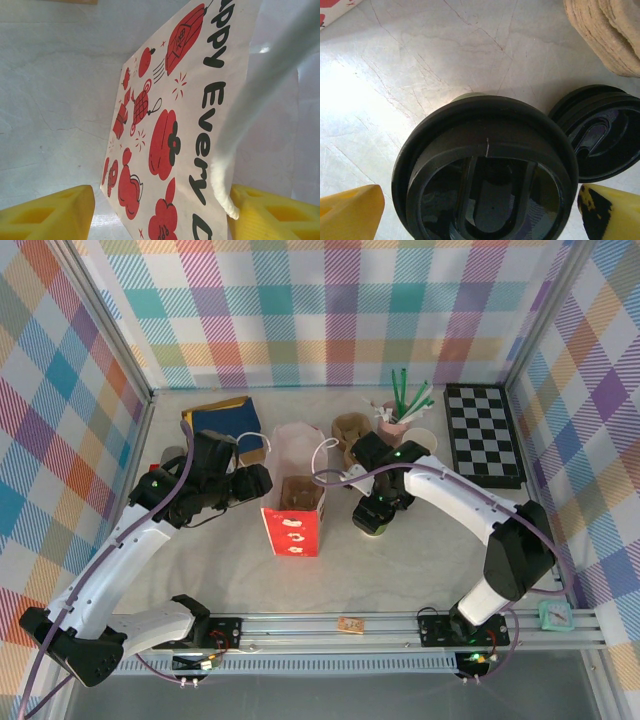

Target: Pack the takeout coffee

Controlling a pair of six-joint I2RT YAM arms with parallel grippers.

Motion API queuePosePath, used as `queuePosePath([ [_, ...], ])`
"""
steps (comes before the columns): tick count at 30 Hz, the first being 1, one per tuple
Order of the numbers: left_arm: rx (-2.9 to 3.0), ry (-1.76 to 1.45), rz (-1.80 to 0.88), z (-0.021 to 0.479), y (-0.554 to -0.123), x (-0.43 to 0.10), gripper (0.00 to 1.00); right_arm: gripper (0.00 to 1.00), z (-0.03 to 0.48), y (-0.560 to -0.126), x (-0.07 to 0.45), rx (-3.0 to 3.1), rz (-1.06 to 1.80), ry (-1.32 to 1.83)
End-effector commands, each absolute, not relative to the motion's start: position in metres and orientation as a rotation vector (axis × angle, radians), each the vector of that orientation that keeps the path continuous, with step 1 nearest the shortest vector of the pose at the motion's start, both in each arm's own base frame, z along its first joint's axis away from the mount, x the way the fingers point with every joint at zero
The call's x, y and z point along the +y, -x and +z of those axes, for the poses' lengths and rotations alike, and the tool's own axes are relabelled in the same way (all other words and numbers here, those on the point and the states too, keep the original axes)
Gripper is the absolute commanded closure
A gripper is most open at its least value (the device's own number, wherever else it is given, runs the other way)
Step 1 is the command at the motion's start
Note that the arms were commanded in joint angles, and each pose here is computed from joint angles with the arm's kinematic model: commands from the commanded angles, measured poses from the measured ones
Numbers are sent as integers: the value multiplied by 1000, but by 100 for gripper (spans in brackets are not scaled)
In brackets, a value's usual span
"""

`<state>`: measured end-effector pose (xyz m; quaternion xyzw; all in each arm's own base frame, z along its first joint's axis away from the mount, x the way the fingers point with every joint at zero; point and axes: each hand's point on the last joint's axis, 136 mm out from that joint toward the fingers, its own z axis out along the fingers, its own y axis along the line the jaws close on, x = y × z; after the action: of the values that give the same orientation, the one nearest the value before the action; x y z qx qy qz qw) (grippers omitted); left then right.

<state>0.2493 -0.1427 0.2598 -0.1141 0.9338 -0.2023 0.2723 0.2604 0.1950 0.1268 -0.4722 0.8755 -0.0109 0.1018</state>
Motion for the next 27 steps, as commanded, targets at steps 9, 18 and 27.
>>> queuePosePath([
  [9, 2467, 316, -557, 275, -248, -139, 31, 1, 111, -252, 196, 2644, 20, 1414],
  [18, 2464, 319, -549, 274, -248, -137, 32, 1, 96, -245, 196, 2699, 46, 1431],
  [27, 2464, 323, -545, 272, -250, -137, 32, 1, 109, -243, 199, 2678, 71, 1398],
])
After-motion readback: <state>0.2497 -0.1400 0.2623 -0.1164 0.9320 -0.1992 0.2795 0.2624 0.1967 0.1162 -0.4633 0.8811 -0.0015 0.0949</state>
